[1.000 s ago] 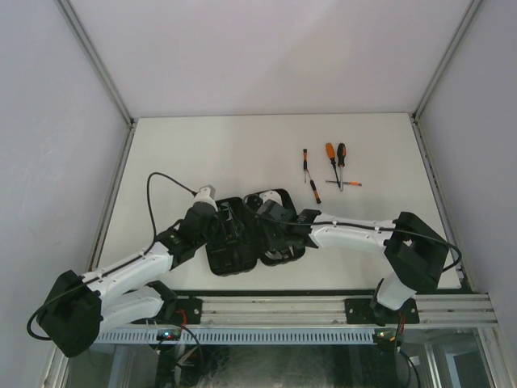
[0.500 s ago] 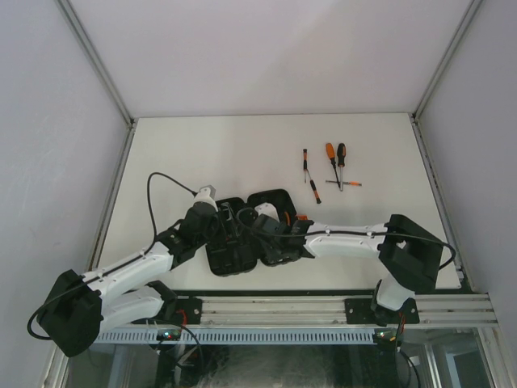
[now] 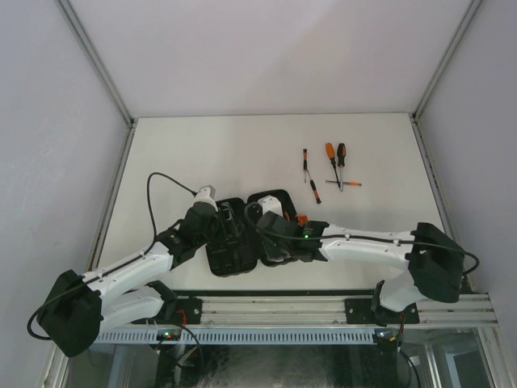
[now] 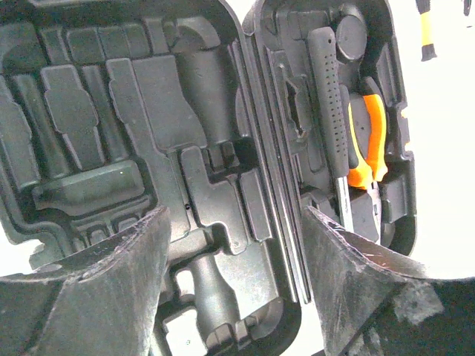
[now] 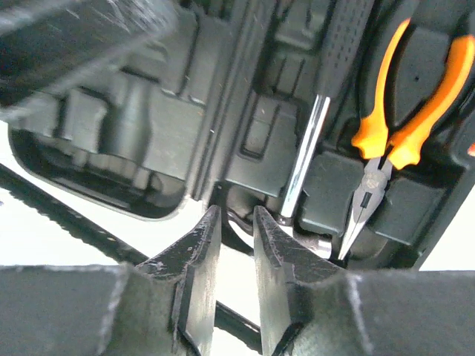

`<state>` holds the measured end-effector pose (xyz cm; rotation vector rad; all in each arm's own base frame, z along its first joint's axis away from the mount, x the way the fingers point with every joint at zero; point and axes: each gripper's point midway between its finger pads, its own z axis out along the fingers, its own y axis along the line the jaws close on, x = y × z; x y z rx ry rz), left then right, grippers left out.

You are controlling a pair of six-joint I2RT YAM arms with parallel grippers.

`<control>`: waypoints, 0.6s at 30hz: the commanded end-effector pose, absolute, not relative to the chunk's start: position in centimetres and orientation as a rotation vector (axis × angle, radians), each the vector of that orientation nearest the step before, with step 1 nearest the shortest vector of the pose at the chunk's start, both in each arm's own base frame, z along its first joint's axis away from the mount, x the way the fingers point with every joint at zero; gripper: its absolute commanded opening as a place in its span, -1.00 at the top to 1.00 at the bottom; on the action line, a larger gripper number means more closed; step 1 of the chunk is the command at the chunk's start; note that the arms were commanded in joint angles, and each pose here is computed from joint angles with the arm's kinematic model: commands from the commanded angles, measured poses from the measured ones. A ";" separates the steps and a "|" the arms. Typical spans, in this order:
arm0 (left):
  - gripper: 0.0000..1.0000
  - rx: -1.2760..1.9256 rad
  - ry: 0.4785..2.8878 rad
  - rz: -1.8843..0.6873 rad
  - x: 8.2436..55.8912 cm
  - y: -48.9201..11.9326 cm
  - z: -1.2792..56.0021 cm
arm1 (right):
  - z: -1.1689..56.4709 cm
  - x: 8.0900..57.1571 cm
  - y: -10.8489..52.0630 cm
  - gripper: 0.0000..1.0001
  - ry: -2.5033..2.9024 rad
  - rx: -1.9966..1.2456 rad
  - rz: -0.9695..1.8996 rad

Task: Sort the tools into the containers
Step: Adjust the hammer in the storage box.

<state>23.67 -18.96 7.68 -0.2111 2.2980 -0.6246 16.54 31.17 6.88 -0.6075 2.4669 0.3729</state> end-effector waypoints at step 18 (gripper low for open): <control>-0.53 -0.104 2.216 -0.714 27.2 -22.5 13.3 | 6.1 17.4 28.4 0.50 2.540 -0.377 0.468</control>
